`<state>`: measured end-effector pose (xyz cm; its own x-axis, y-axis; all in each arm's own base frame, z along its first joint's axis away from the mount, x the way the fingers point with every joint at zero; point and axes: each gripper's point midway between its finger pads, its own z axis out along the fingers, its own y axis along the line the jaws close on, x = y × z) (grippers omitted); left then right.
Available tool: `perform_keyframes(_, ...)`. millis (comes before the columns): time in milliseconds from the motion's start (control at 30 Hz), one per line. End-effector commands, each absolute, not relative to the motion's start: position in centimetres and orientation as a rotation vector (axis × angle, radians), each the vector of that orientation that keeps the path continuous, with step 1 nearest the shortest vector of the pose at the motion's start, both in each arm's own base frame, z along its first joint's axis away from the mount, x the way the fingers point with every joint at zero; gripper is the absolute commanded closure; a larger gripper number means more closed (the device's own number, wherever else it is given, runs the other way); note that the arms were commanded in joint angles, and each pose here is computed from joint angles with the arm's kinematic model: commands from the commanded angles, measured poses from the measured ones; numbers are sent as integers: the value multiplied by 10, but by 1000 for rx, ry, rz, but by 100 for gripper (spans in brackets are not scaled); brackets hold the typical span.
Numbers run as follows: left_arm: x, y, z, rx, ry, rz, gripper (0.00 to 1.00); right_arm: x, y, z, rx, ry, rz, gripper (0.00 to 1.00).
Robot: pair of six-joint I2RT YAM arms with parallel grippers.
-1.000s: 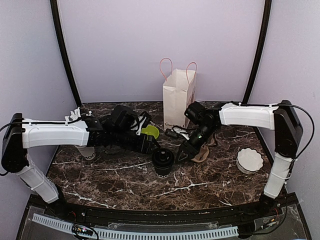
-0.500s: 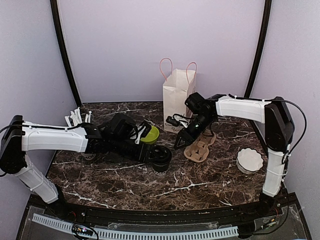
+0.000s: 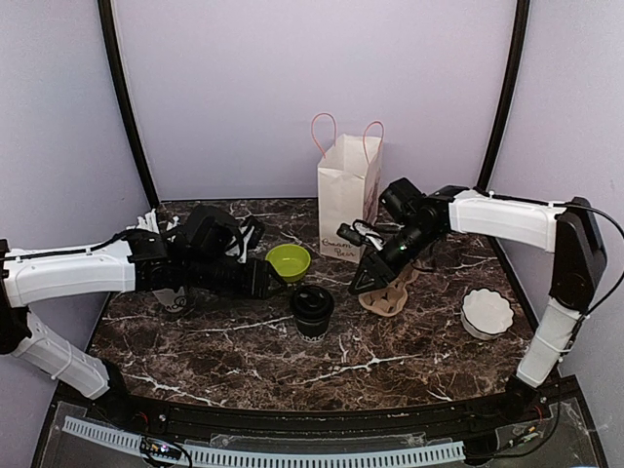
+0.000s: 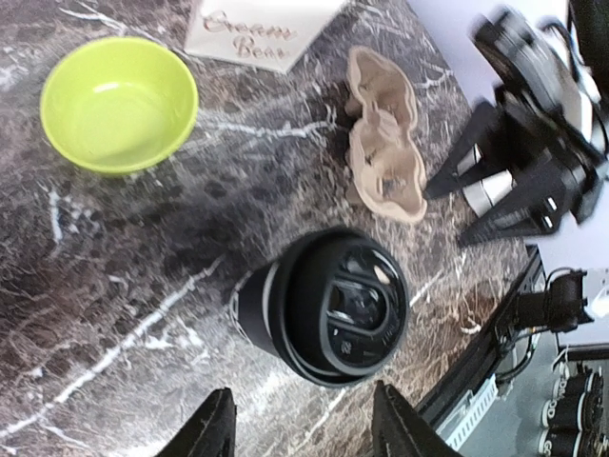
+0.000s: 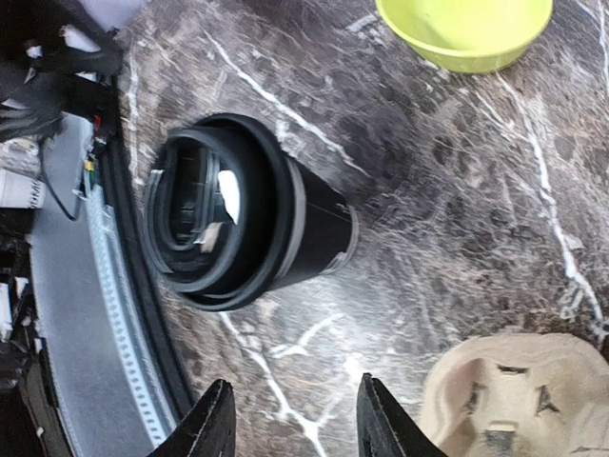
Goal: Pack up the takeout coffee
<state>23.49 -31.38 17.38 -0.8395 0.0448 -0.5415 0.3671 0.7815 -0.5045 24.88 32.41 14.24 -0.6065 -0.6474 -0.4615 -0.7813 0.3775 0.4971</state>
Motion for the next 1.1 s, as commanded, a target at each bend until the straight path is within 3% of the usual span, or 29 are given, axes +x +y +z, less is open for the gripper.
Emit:
perform_keyframes(0,247,-307,167,179,2465,-860,53,233,334,157,-1236,2379,1248,56)
perform_keyframes(233,257,-320,157,178,2461,-916,60,229,343,140,-1220,2445,1377,59)
perform_keyframes(1067,265,-328,130,206,2488,-975,65,231,363,124,-1248,2512,1390,56)
